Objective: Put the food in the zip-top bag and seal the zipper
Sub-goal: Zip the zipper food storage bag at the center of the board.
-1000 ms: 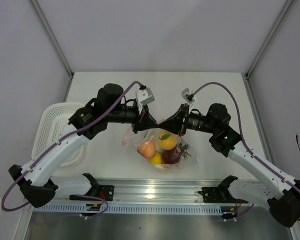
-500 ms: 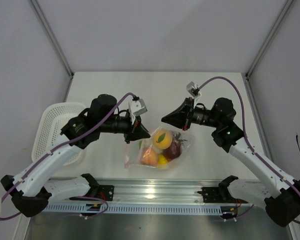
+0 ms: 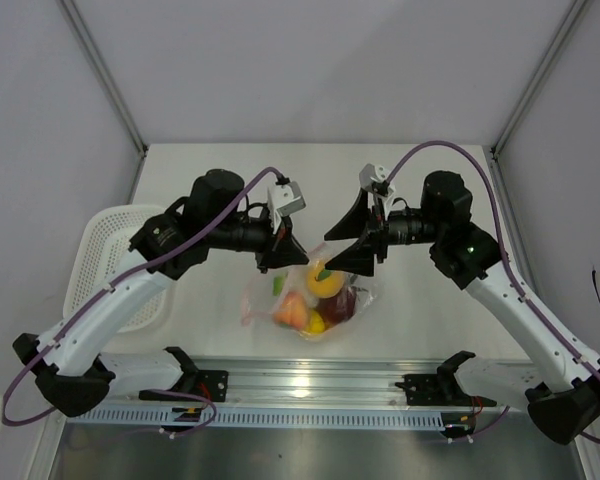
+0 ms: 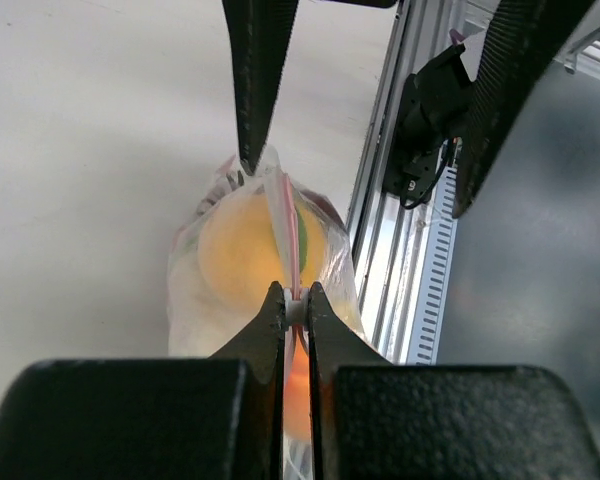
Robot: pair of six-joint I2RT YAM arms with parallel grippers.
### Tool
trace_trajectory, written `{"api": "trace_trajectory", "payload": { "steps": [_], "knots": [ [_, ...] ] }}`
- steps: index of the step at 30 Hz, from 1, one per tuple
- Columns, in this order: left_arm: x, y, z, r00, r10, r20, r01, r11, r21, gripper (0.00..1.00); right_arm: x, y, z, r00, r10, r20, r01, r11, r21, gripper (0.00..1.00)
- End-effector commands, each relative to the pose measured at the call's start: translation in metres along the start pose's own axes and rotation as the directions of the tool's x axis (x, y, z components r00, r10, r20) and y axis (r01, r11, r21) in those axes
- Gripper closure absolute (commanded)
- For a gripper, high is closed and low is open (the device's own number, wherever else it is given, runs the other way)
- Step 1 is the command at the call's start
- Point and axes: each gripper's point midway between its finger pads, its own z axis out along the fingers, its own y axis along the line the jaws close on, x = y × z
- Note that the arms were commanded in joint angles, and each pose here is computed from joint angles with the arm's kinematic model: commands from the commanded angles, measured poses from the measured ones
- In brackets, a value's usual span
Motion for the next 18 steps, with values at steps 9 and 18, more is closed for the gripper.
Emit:
{"api": "trace_trajectory", "payload": {
  "steps": [9, 18],
  "knots": [
    [-0.033, -0.015, -0.012, 0.997, 0.07, 0.029, -0.072, 0.995, 0.064, 1.0, 0.022, 0.003, 0.022, 0.98, -0.037, -0.195, 0.028, 0.998, -0.049, 0.35],
    [-0.028, -0.015, -0.007, 0.998, 0.067, -0.006, -0.066, 0.993, 0.093, 0.99, 0.034, 0.0, 0.037, 0.957, -0.056, -0.284, 0.045, 0.998, -0.044, 0.73]
  ]
}}
